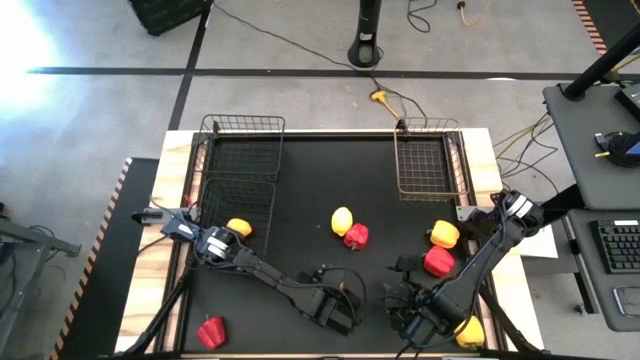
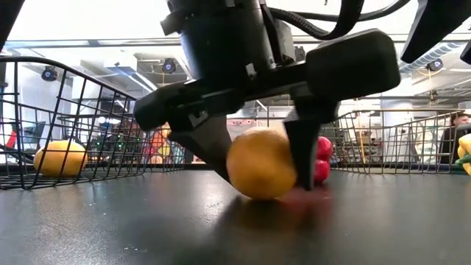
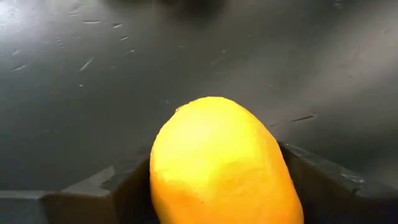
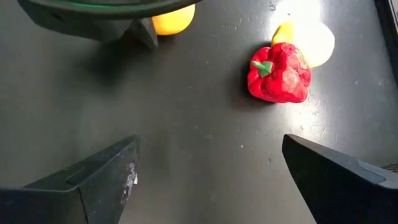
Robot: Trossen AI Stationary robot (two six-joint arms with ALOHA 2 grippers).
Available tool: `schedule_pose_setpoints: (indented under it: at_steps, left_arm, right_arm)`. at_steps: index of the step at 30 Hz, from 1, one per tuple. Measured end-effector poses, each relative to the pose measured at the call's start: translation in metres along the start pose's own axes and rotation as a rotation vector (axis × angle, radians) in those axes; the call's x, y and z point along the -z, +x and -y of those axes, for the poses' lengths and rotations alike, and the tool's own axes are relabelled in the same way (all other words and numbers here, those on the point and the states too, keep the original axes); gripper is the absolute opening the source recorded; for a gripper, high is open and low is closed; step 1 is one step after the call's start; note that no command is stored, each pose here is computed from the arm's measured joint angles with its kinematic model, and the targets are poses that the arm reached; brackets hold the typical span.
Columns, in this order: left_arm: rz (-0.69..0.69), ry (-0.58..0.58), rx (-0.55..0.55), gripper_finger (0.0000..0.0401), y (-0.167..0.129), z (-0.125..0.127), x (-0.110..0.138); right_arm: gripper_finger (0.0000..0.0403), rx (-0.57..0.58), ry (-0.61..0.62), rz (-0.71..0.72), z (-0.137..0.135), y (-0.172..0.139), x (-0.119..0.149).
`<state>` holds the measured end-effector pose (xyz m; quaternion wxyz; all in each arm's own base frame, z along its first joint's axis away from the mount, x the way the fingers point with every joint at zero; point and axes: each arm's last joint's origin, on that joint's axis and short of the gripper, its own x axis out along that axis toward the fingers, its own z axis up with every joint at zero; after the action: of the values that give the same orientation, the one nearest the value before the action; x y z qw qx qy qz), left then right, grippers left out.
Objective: Sort produce into baskets
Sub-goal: Put the bottom lemon into the bottom black wire basket
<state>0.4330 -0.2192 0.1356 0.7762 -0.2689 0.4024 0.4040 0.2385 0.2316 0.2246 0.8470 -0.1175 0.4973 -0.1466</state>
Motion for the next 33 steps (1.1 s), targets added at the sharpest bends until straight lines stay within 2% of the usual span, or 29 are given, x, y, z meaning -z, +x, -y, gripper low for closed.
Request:
schedule_pose_setpoints:
  at_steps: [3,9,12,15,21,25,28,30,33]
  left_arm:
    - [-0.021,0.012,-0.027,0.0238,-0.001,-0.003,0.0]
    - [-0.049,0.033,-0.031,0.0233,-0.008,-0.005,-0.003]
    - [0.004,0.045,-0.014,0.0233,-0.029,-0.008,-0.013]
    - [0.082,0.078,-0.061,0.0235,-0.058,-0.022,-0.029]
    - [0.196,0.148,-0.228,0.0235,-0.113,-0.066,-0.07]
    - [0.221,0.217,-0.181,0.0235,-0.14,-0.093,-0.096]
    - [0.243,0.171,-0.206,0.0235,-0.152,-0.129,-0.11]
    - [0.248,0.115,-0.212,0.0235,-0.154,-0.152,-0.116]
    - [0.221,0.033,-0.284,0.0235,-0.147,-0.192,-0.118]
  right_arm:
    - [0.0382,0.0,-0.008,0.0,0.0,0.0,0.0]
    - [0.0382,-0.014,-0.037,-0.017,0.001,-0.001,0.0]
    - [0.0382,-0.022,-0.054,-0.018,0.003,-0.004,0.0]
    - [0.0382,-0.029,-0.063,-0.01,0.006,-0.007,-0.001]
    - [0.0382,-0.026,-0.065,0.017,0.013,-0.015,-0.002]
    - [0.0382,-0.014,-0.073,0.015,0.014,-0.015,-0.001]
    - [0.0382,-0.008,-0.079,0.009,0.015,-0.013,0.0]
    - [0.0382,-0.004,-0.078,0.004,0.015,-0.012,0.002]
    - [0.0382,-0.002,-0.082,-0.005,0.014,-0.009,0.004]
